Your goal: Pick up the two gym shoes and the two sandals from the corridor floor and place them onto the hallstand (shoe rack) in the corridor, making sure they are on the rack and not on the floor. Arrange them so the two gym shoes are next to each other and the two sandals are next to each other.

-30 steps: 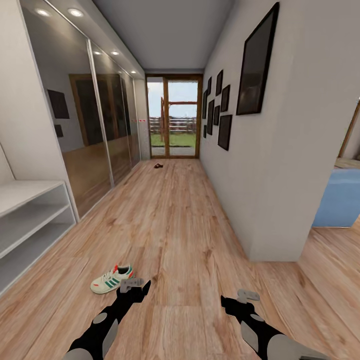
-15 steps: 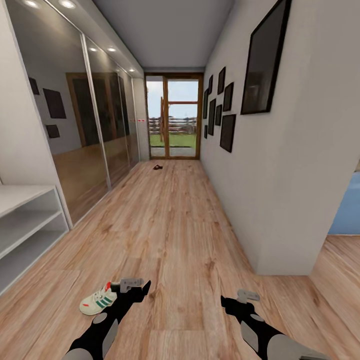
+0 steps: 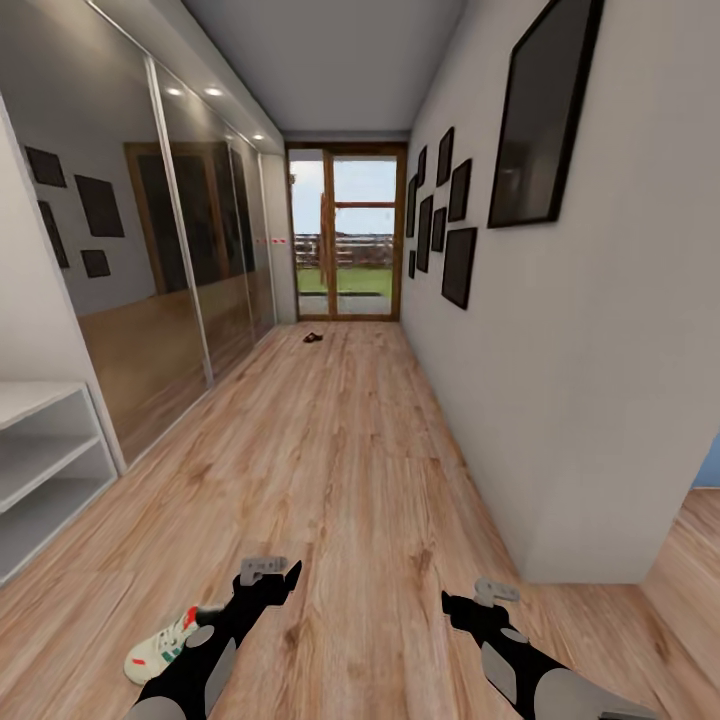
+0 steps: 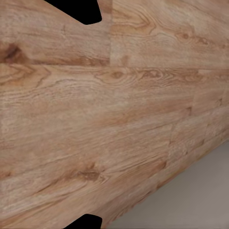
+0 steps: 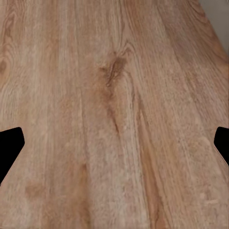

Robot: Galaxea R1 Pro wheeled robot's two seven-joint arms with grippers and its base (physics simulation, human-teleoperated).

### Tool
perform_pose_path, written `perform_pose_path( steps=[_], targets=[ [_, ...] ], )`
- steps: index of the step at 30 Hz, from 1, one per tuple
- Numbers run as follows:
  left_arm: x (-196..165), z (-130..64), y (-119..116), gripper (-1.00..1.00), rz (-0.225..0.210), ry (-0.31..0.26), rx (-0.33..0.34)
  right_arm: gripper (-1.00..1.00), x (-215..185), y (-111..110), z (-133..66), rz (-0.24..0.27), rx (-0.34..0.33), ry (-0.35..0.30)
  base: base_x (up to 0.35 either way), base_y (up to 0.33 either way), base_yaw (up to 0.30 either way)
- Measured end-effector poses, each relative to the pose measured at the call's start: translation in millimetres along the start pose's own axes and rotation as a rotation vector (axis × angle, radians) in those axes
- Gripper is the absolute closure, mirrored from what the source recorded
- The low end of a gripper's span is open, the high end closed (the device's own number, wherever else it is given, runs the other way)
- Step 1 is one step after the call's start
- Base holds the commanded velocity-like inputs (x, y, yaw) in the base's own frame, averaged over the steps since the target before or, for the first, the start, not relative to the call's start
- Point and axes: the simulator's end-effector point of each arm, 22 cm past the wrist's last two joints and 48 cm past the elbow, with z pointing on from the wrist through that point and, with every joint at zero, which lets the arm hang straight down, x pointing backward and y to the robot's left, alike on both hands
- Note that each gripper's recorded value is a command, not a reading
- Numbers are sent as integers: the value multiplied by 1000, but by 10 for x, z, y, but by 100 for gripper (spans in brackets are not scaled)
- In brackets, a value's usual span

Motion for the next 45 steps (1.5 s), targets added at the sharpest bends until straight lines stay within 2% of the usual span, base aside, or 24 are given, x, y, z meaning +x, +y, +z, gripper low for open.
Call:
perform_pose_path(
  steps=[45],
  targets=[
    [0,0,-1,-100,0,0,0,-100,0,0,0,0,0,0,347,-87,0]
  ],
)
